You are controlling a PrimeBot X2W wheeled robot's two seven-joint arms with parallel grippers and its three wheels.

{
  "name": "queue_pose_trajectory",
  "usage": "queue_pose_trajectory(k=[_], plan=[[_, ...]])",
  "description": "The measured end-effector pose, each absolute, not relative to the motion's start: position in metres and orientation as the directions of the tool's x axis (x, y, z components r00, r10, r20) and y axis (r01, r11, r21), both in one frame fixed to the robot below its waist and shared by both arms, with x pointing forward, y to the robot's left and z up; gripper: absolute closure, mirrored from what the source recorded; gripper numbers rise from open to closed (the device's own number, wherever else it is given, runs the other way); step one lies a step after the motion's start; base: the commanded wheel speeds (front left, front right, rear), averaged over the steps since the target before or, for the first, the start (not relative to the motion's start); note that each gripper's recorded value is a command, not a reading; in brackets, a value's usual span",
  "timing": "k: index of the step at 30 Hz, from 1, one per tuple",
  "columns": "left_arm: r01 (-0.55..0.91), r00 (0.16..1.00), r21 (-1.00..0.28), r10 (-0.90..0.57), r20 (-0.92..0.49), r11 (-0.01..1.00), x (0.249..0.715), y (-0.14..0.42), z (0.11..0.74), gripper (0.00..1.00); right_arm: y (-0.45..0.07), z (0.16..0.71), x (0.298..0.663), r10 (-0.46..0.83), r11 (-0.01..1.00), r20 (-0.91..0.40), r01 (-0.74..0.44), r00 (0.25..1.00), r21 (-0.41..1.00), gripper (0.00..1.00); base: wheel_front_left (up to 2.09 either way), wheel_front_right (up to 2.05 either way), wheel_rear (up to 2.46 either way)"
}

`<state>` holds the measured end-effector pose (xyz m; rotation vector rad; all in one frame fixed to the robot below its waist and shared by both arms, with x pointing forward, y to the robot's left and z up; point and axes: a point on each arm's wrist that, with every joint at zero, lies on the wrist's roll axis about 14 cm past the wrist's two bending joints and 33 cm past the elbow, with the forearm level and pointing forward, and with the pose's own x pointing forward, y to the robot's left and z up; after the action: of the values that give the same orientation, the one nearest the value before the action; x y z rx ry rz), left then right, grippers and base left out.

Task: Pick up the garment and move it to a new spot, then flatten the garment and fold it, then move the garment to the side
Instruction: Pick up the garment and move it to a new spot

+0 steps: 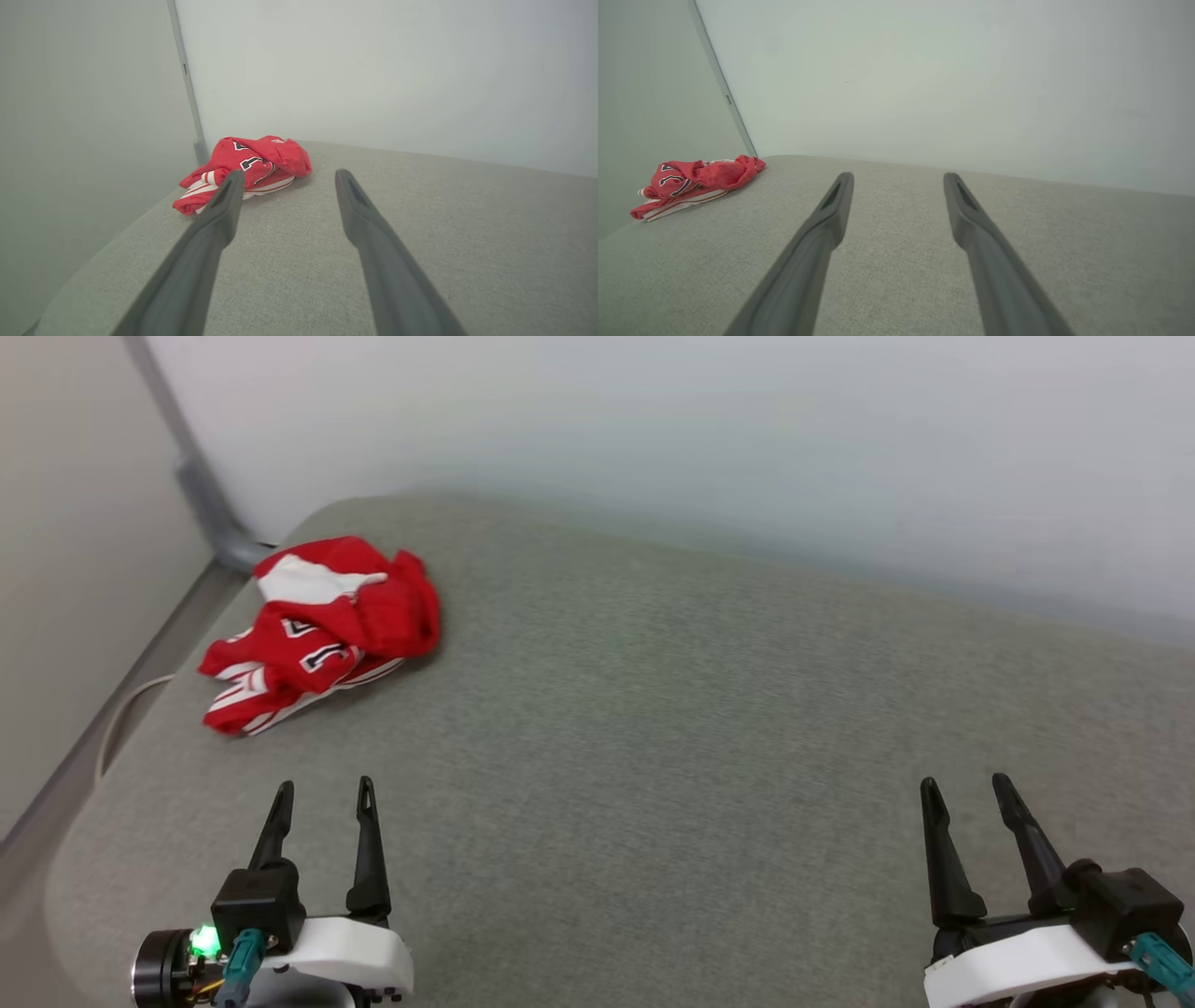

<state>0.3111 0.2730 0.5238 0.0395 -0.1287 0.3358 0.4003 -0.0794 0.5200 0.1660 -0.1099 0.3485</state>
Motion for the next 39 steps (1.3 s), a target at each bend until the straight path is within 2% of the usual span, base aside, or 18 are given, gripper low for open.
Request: queue_pose_trajectory(k=[14,22,30,39], plan=[[-0.537,0.837,0.012,0.531,0.128,0.843,0.249,0.33,0.523,0.0,-0.004,0.518,0.408,0.517,0.836,0.133,-0.532,0.846,0.132,0.0,0.0,0.0,0.0],[-0.601,0.794,0.0,0.597,0.114,0.799,0.224,0.345,0.519,0.0,0.019,0.517,0.406,0.572,0.801,0.131,-0.585,0.81,0.126,0.0,0.0,0.0,0.0],[-0.608,0.789,-0.006,0.605,0.107,0.794,0.228,0.349,0.518,0.0,0.021,0.514,0.409,0.576,0.799,0.125,-0.589,0.808,0.125,0.0,0.0,0.0,0.0],[-0.553,0.809,-0.02,0.543,0.226,0.833,0.285,0.375,0.568,0.0,0.018,0.507,0.43,0.562,0.813,0.129,-0.575,0.817,0.091,0.0,0.0,0.0,0.0]])
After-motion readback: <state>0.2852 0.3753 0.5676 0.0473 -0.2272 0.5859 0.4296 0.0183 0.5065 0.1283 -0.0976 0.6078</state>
